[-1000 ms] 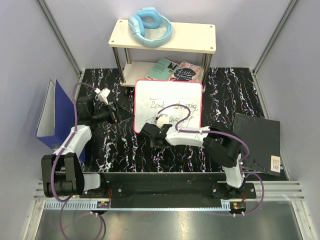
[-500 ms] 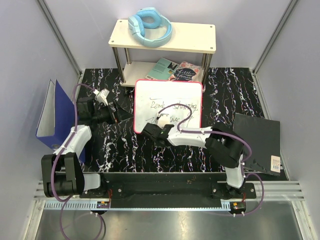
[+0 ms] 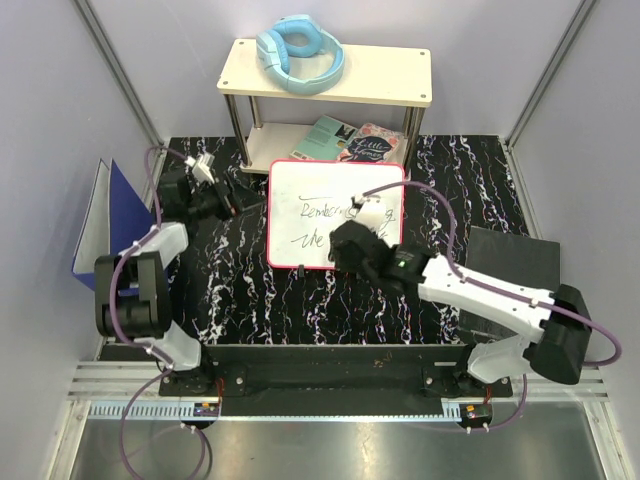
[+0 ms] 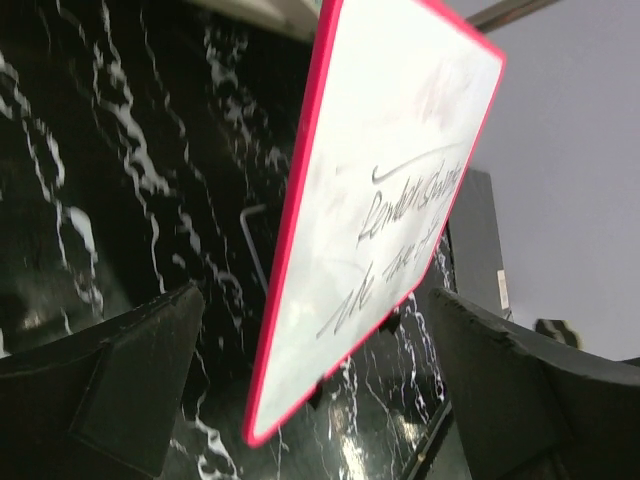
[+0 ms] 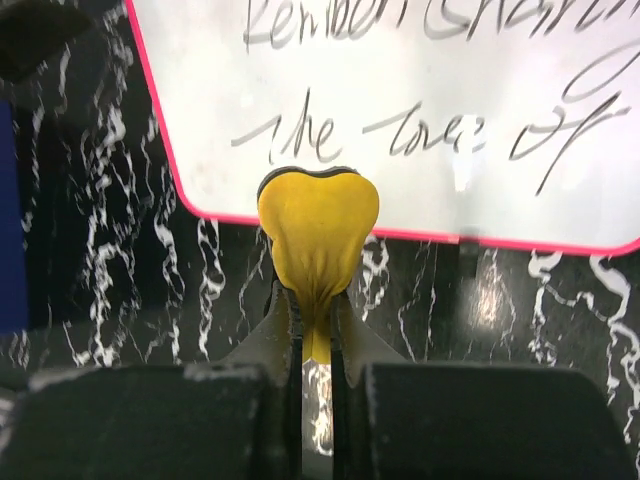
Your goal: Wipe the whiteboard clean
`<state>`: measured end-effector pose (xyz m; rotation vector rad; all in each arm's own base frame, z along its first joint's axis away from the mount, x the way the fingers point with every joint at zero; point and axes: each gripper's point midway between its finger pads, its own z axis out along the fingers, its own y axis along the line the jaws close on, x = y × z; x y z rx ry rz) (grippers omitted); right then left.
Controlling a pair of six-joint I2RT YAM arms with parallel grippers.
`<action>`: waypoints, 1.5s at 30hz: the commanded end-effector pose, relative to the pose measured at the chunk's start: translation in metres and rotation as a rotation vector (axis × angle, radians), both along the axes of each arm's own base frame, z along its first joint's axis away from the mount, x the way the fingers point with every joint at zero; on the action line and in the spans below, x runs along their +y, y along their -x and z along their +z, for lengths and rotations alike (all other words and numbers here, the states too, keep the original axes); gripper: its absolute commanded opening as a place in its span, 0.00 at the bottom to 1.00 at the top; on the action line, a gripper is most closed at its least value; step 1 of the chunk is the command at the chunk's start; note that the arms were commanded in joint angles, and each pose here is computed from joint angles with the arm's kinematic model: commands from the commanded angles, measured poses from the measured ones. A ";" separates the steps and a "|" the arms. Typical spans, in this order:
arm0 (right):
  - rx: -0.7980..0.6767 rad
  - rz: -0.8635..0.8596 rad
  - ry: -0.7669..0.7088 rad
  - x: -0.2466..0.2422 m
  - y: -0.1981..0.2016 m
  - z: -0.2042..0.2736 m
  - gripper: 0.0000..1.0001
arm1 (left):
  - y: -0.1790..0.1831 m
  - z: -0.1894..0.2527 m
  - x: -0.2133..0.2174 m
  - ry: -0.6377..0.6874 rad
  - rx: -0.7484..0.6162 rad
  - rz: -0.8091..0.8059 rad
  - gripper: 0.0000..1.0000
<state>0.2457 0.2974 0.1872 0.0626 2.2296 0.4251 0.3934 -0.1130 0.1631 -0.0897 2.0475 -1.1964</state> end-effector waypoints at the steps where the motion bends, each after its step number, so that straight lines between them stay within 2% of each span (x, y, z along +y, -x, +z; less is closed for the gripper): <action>1: -0.065 -0.041 -0.013 -0.015 -0.028 0.014 0.00 | -0.034 0.029 -0.004 0.048 -0.143 -0.048 0.99; 6: -0.073 -0.059 -0.019 -0.029 -0.068 0.011 0.00 | -0.053 0.035 -0.022 0.079 -0.206 -0.102 0.97; 11: -0.108 -0.051 -0.026 -0.029 -0.099 0.022 0.00 | -0.077 0.041 -0.042 0.031 -0.240 -0.153 0.94; 14: -0.103 -0.049 -0.025 -0.029 -0.117 0.017 0.00 | -0.085 0.037 -0.064 0.040 -0.221 -0.212 0.87; 17: -0.106 -0.049 -0.018 -0.031 -0.128 0.010 0.00 | -0.095 0.029 -0.073 0.056 -0.208 -0.240 0.76; 18: -0.111 -0.045 -0.008 -0.033 -0.132 0.007 0.00 | -0.098 0.021 -0.073 0.063 -0.188 -0.244 0.69; 21: -0.118 -0.035 -0.001 -0.032 -0.140 -0.003 0.00 | -0.100 0.012 -0.076 0.078 -0.179 -0.258 0.61; 24: -0.104 -0.040 0.023 -0.036 -0.147 -0.021 0.00 | -0.100 0.003 -0.076 0.079 -0.162 -0.258 0.42; 25: -0.099 -0.038 0.033 -0.037 -0.148 -0.028 0.00 | -0.100 0.002 -0.076 0.079 -0.160 -0.256 0.31; 28: -0.107 -0.020 0.058 -0.035 -0.154 -0.043 0.00 | -0.099 -0.005 -0.075 0.075 -0.148 -0.254 0.12; 29: -0.104 -0.023 0.070 -0.034 -0.157 -0.052 0.00 | -0.100 -0.007 -0.074 0.072 -0.136 -0.251 0.03; 31: -0.100 -0.024 0.091 -0.035 -0.160 -0.060 0.00 | -0.099 -0.011 -0.074 0.065 -0.128 -0.250 0.00; 36: -0.082 -0.021 0.140 -0.033 -0.167 -0.086 0.00 | -0.092 -0.016 -0.070 0.028 -0.120 -0.227 0.00; 40: -0.100 0.030 0.091 -0.016 -0.174 -0.092 0.00 | -0.088 -0.021 -0.070 0.023 -0.113 -0.229 0.00; 43: -0.078 0.152 0.001 0.016 -0.168 -0.092 0.00 | -0.086 -0.023 -0.071 0.027 -0.106 -0.237 0.00; 45: -0.068 0.171 -0.018 0.031 -0.171 -0.090 0.00 | -0.085 -0.022 -0.070 0.023 -0.114 -0.234 0.00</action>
